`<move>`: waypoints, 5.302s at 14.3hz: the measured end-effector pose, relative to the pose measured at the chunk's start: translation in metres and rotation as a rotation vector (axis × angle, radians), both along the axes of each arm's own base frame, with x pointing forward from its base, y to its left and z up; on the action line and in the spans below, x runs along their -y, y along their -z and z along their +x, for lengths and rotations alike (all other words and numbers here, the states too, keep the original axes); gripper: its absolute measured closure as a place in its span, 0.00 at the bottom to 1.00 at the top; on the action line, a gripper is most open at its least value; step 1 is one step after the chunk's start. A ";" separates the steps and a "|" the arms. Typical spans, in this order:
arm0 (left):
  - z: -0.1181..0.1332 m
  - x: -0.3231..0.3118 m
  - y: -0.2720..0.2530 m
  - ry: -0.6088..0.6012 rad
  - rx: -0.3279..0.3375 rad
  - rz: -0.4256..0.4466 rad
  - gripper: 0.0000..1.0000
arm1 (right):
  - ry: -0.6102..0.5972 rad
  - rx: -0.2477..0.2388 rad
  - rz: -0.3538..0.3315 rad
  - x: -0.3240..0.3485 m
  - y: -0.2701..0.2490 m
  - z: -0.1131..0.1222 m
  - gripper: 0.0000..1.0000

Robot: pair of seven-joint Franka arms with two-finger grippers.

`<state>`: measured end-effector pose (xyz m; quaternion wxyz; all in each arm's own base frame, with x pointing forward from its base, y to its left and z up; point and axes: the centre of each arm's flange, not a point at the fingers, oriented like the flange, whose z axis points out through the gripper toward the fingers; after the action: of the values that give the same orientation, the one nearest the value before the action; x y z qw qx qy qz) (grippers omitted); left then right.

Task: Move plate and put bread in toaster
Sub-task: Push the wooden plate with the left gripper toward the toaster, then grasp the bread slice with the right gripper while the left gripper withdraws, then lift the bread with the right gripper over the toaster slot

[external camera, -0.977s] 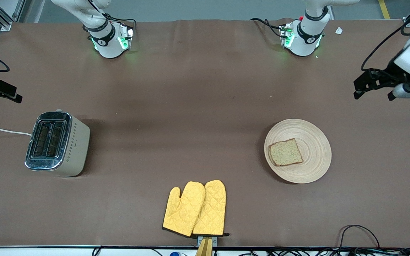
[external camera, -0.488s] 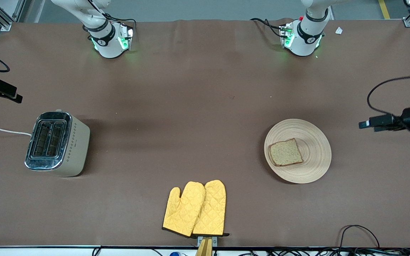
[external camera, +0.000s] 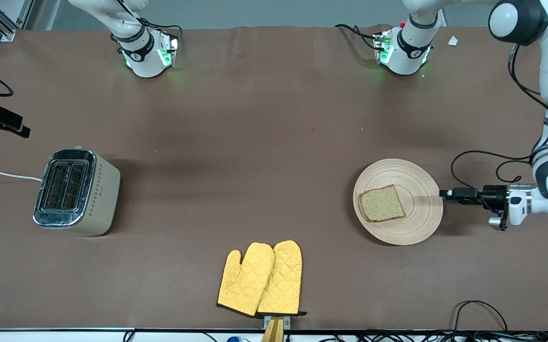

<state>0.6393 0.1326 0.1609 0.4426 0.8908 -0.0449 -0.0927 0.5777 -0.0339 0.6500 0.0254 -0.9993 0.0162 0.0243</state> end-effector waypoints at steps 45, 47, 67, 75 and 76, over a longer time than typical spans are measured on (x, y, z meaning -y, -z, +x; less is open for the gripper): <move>-0.020 0.580 0.004 -0.136 -0.096 -0.133 0.08 | -0.048 0.081 0.045 -0.141 0.323 0.023 0.00; 0.009 0.529 0.001 -0.080 -0.095 -0.109 0.00 | -0.051 0.112 0.042 -0.145 0.354 0.017 0.00; 0.047 0.254 -0.359 0.371 0.386 0.747 0.00 | -0.081 0.048 0.037 -0.169 0.415 0.001 0.58; -0.053 0.251 -0.515 0.133 0.338 0.905 0.00 | -0.075 0.036 0.033 -0.167 0.431 0.000 0.61; -0.057 0.252 -0.516 0.113 0.321 0.906 0.00 | -0.075 0.035 0.033 -0.167 0.432 0.000 0.66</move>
<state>0.5824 -0.1190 0.6769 -0.0081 0.9931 -0.1160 0.0120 0.5781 0.1333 0.2180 0.0414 -0.9989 -0.0222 0.0081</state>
